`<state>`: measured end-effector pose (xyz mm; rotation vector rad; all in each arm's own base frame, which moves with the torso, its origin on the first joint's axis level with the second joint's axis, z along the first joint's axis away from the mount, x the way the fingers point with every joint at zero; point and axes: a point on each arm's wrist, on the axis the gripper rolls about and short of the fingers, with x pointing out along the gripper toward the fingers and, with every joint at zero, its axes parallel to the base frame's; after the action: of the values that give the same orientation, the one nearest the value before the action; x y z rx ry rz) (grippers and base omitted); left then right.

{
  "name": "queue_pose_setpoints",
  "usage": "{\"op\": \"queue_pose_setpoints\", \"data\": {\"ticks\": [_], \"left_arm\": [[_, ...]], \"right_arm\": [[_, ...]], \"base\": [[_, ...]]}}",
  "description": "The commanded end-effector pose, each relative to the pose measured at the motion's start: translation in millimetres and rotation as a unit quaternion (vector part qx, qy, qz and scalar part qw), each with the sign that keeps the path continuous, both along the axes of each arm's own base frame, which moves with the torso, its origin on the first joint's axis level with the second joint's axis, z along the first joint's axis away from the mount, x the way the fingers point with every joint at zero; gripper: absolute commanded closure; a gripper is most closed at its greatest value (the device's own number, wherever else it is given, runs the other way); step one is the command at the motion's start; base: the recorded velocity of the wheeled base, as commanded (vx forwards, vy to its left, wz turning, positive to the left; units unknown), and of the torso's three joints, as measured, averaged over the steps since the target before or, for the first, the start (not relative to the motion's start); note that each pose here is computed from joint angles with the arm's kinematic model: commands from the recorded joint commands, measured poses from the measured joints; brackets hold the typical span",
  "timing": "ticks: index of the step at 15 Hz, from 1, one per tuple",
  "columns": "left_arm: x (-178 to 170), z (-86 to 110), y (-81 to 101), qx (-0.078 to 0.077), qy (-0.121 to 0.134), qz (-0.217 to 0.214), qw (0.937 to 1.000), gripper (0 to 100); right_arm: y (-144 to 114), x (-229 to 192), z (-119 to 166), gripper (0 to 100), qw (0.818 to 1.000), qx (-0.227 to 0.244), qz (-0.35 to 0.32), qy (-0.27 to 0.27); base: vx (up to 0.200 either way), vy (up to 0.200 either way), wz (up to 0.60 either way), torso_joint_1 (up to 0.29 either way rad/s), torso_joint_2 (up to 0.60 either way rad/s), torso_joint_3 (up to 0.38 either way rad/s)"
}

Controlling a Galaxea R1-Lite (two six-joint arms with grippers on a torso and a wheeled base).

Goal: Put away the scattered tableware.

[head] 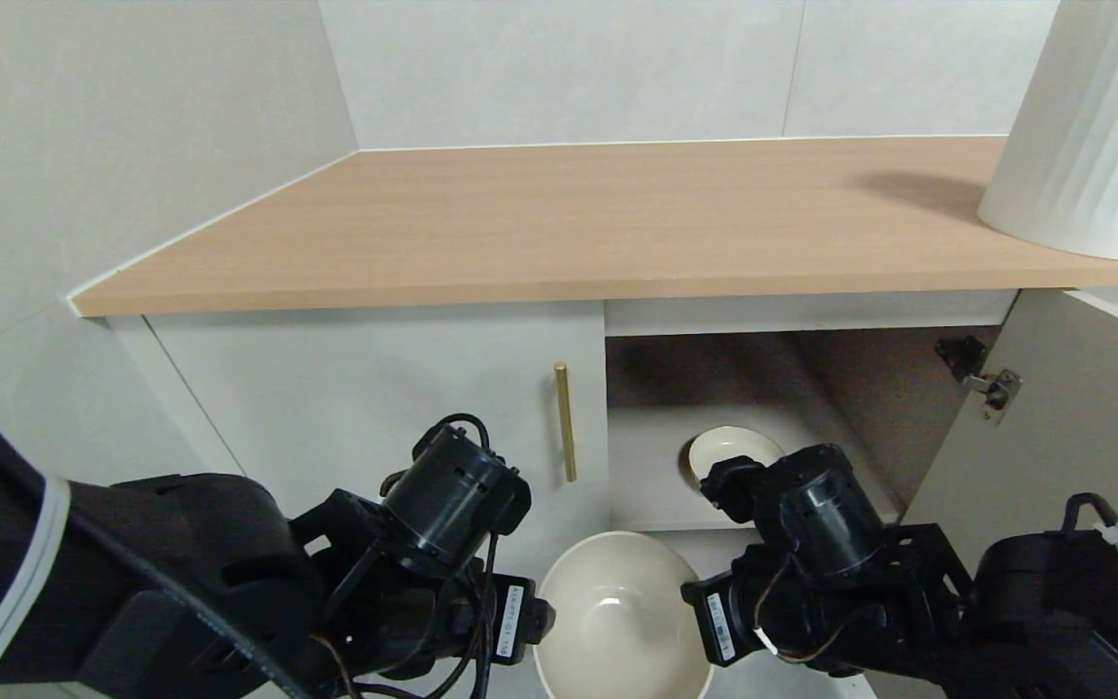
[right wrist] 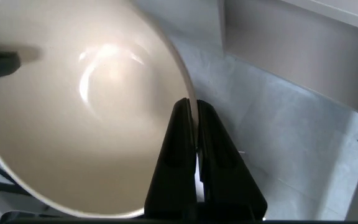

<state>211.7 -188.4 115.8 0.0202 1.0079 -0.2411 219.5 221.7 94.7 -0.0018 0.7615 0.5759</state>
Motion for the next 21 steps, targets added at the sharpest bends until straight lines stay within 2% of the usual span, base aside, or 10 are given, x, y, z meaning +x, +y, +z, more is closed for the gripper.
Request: {"op": "queue_pose_setpoints", "data": {"ticks": [1, 4, 8, 10, 13, 14, 18, 21], "left_arm": [[0.3, 1.4, -1.2, -0.008, -0.003, -0.002, 1.0, 0], [0.1, 1.8, -1.1, -0.008, -0.003, -0.002, 1.0, 0], [-0.3, 3.1, -0.7, -0.01, -0.005, -0.002, 0.9999, 0], [-0.7, 4.4, -0.3, -0.011, -0.007, -0.003, 0.9999, 0], [-0.7, 4.4, -0.3, -0.011, -0.007, -0.003, 0.9999, 0], [-0.7, 4.4, -0.3, -0.011, -0.007, -0.003, 0.9999, 0], [-0.5, 4.0, -0.5, -0.011, -0.006, -0.002, 0.9999, 0], [-0.5, 4.0, -0.4, -0.01, -0.007, -0.002, 0.9999, 0]], "right_arm": [[1.3, -0.1, 0.1, 100, 1.0, 0.004, 0.004, -0.001], [0.4, 2.2, -7.1, 100, 1.0, -0.011, -0.002, 0.005], [-8.9, 22.5, -36.0, 100, 0.995, -0.086, -0.043, 0.0], [-15.8, 33.6, -45.0, 100, 0.993, -0.1, -0.058, 0.008], [-30.0, 58.2, -42.0, 100, 0.988, -0.11, -0.103, 0.02], [-31.4, 63.5, -41.0, 100, 0.988, -0.108, -0.112, 0.018], [-42.2, 117.4, -34.2, 100, 0.967, -0.034, -0.253, 0.006], [-49.5, 137.2, -23.9, 100, 0.953, 0.015, -0.303, -0.002]], "base": [[0.0, 0.0, 0.0, 0.0, 0.0, 0.0], [0.0, 0.0, 0.0, 0.0, 0.0, 0.0], [0.0, 0.0, 0.0, 0.0, 0.0, 0.0], [0.0, 0.0, 0.0, 0.0, 0.0, 0.0], [0.0, 0.0, 0.0, 0.0, 0.0, 0.0], [0.0, 0.0, 0.0, 0.0, 0.0, 0.0], [0.0, 0.0, 0.0, 0.0, 0.0, 0.0], [0.0, 0.0, 0.0, 0.0, 0.0, 0.0]]}}
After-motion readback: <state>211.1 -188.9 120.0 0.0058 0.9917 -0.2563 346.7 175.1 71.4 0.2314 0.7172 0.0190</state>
